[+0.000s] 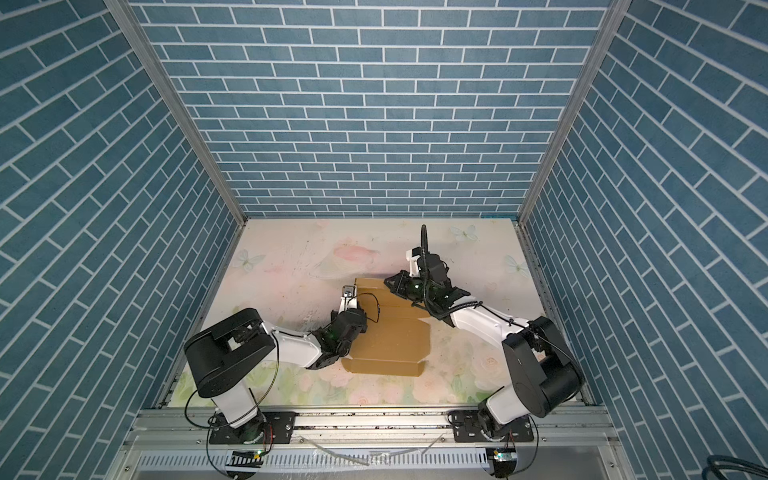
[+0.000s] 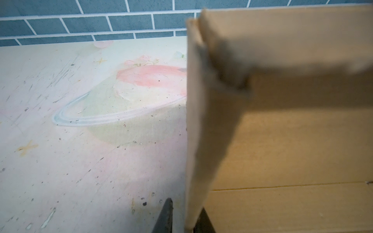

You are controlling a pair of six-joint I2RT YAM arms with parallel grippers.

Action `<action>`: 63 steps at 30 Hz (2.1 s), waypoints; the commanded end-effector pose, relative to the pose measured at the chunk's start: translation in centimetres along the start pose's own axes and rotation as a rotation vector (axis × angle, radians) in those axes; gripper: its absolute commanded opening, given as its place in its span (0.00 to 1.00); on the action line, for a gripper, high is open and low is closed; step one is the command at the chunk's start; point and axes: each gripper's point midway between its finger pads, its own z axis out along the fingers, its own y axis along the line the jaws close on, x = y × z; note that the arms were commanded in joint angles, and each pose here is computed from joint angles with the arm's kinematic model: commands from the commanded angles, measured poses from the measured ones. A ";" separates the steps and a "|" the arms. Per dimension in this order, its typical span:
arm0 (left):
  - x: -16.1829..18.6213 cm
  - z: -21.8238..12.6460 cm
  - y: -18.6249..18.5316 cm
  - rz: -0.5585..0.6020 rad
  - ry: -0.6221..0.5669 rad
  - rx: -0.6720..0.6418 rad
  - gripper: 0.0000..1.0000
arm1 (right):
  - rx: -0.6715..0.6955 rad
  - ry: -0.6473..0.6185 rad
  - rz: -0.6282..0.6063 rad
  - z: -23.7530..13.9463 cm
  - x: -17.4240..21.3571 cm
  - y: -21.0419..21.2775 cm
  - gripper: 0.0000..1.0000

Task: Fold the paper box

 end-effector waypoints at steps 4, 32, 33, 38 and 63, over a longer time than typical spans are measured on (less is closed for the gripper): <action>0.0 0.9 0.8 -0.028 -0.016 -0.073 0.22 | 0.047 0.012 0.044 0.3 1.1 -1.8 0.06; -0.3 1.3 0.8 -0.041 -0.021 -0.105 0.11 | 0.053 0.013 0.055 0.6 1.1 -2.1 0.05; -0.3 1.2 0.8 -0.039 -0.018 -0.106 0.14 | 0.053 0.012 0.057 0.6 1.1 -2.1 0.05; -0.5 0.9 0.9 -0.039 -0.017 -0.099 0.21 | 0.056 0.016 0.058 0.8 1.1 -2.2 0.05; -2.1 0.2 1.2 -0.034 -0.061 -0.094 0.30 | 0.070 0.014 0.055 1.1 0.7 -2.2 0.05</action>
